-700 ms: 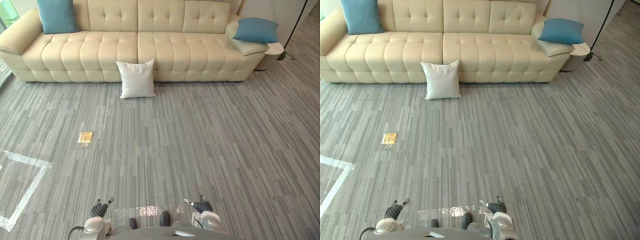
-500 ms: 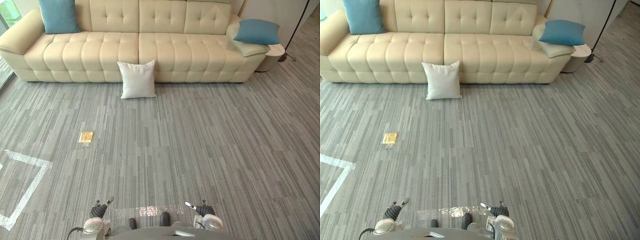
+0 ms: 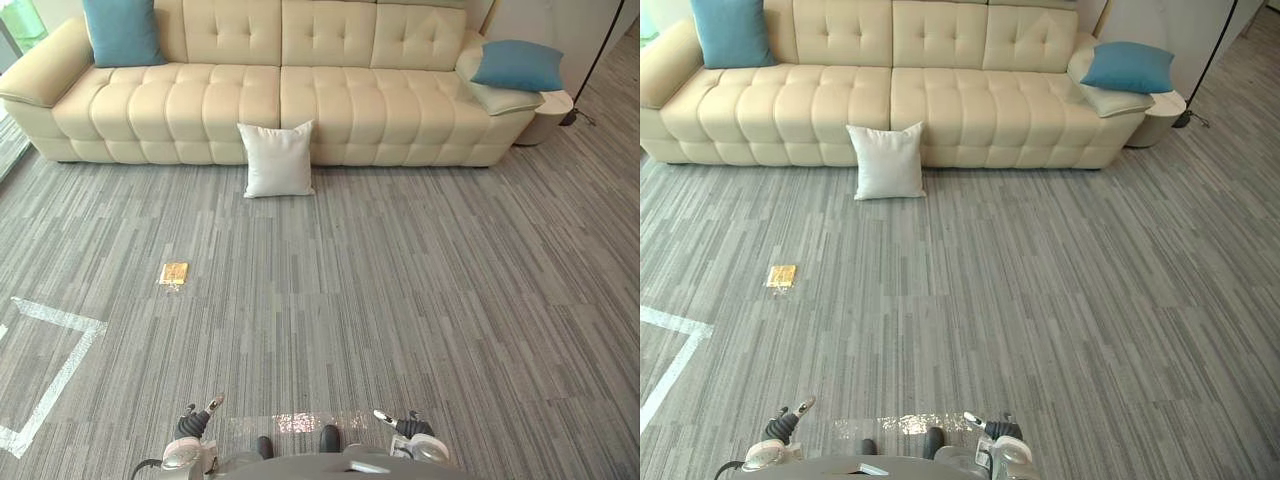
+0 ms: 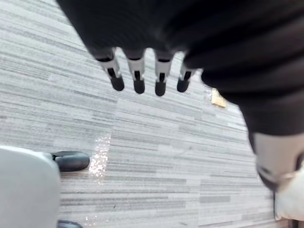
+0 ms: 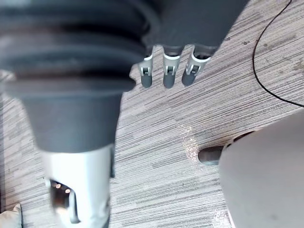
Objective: Pick up cushions and gather them together orderly.
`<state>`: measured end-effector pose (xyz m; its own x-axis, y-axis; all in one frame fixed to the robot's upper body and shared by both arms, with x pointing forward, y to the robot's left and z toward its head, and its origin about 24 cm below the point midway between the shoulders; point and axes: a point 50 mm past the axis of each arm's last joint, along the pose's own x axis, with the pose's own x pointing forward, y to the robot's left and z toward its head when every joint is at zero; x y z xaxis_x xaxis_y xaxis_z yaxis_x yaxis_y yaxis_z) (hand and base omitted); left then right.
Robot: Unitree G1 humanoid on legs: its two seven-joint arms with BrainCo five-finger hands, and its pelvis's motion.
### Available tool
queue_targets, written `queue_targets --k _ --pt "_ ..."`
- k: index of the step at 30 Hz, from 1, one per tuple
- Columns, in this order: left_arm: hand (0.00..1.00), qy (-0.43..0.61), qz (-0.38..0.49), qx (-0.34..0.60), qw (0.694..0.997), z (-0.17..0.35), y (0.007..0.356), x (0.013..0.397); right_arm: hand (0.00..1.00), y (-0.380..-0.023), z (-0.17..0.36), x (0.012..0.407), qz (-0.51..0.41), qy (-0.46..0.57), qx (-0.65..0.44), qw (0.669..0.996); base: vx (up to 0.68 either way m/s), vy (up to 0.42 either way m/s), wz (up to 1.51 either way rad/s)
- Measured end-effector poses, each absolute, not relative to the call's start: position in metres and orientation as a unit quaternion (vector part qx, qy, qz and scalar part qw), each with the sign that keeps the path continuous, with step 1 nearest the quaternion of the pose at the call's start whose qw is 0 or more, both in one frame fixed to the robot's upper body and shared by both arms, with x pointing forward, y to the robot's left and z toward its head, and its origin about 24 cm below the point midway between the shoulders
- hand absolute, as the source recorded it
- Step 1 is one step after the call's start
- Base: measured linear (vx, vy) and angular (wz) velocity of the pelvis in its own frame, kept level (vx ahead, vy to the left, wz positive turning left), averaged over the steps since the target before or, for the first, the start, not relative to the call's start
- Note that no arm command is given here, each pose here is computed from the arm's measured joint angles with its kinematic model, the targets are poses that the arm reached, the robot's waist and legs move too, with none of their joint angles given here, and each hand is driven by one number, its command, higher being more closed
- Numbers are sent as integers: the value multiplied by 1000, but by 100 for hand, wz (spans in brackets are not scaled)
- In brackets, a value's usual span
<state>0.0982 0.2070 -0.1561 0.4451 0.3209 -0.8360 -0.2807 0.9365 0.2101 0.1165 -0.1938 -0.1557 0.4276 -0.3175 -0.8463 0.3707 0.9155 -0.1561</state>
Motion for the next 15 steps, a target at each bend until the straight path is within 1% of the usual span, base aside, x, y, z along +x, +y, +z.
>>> queue_targets --k 15 --pt "0 496 168 30 851 -156 206 99 0 -194 -156 116 -202 496 27 844 -4 0 1"
